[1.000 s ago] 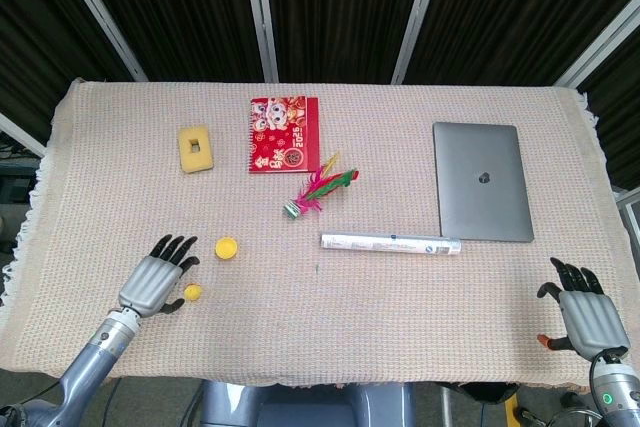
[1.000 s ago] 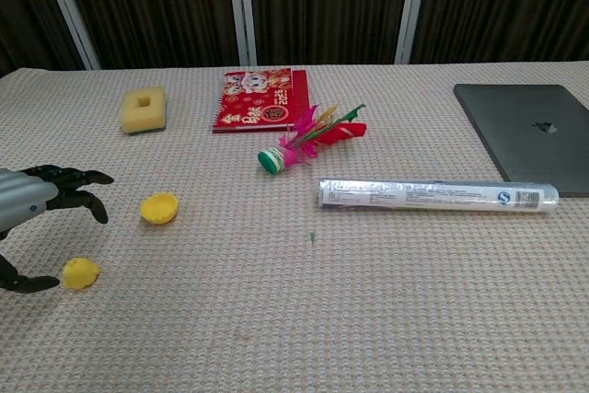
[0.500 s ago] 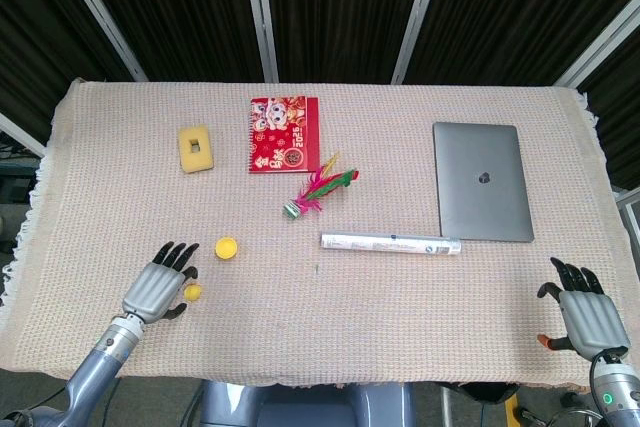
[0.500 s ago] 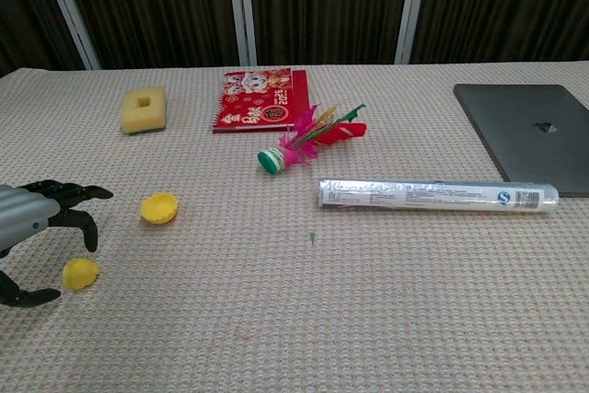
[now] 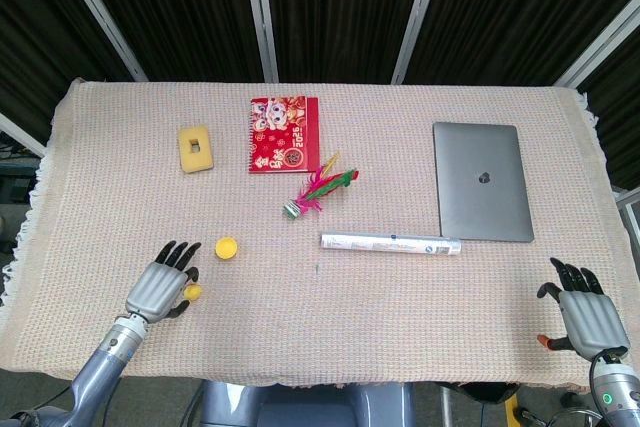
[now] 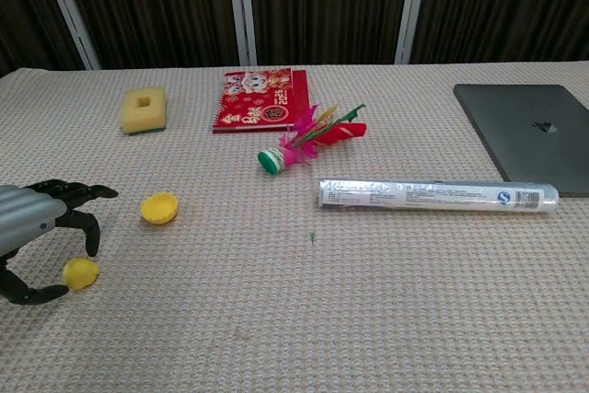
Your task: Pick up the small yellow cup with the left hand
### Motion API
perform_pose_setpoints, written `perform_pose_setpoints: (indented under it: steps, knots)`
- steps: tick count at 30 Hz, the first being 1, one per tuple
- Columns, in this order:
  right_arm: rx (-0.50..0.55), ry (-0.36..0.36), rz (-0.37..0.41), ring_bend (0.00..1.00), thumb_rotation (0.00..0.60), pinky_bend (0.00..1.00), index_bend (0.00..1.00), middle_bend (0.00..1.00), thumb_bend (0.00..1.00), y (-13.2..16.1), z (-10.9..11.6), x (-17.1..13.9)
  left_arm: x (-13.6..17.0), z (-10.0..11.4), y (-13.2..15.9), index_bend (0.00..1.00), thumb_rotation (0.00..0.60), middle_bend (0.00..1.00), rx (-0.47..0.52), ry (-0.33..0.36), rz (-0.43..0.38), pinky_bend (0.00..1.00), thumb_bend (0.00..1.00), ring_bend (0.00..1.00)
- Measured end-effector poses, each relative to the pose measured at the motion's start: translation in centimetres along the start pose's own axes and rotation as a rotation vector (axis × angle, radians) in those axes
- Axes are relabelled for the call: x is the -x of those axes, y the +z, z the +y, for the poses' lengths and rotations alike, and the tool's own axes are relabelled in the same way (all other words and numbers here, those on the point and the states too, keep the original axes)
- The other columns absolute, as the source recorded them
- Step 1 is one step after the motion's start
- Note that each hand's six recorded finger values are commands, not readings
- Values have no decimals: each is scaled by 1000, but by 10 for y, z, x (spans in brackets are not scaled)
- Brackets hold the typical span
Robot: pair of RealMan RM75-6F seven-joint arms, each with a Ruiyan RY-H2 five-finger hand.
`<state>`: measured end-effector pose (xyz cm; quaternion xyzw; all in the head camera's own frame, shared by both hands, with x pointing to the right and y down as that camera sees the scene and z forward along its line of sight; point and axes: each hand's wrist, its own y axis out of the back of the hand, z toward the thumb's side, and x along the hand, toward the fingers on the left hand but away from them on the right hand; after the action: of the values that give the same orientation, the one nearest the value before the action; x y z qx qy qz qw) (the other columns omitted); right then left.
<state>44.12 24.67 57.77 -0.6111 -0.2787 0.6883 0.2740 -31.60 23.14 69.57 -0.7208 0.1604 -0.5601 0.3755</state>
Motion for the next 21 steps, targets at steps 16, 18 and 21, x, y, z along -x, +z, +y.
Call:
perform_pose_setpoints:
  steps: [16, 18, 21]
  knots:
    - [-1, 1, 2, 0, 600, 0, 372, 0, 0, 0, 0, 0, -2, 0, 8, 458, 600, 0, -11, 4, -10, 0, 317, 0]
    - [-1, 1, 2, 0, 600, 0, 372, 0, 0, 0, 0, 0, -2, 0, 7, 464, 600, 0, -11, 7, -6, 0, 319, 0]
    - [-1, 1, 2, 0, 600, 0, 372, 0, 0, 0, 0, 0, -2, 1, 6, 470, 600, 0, -14, 10, -3, 0, 319, 0]
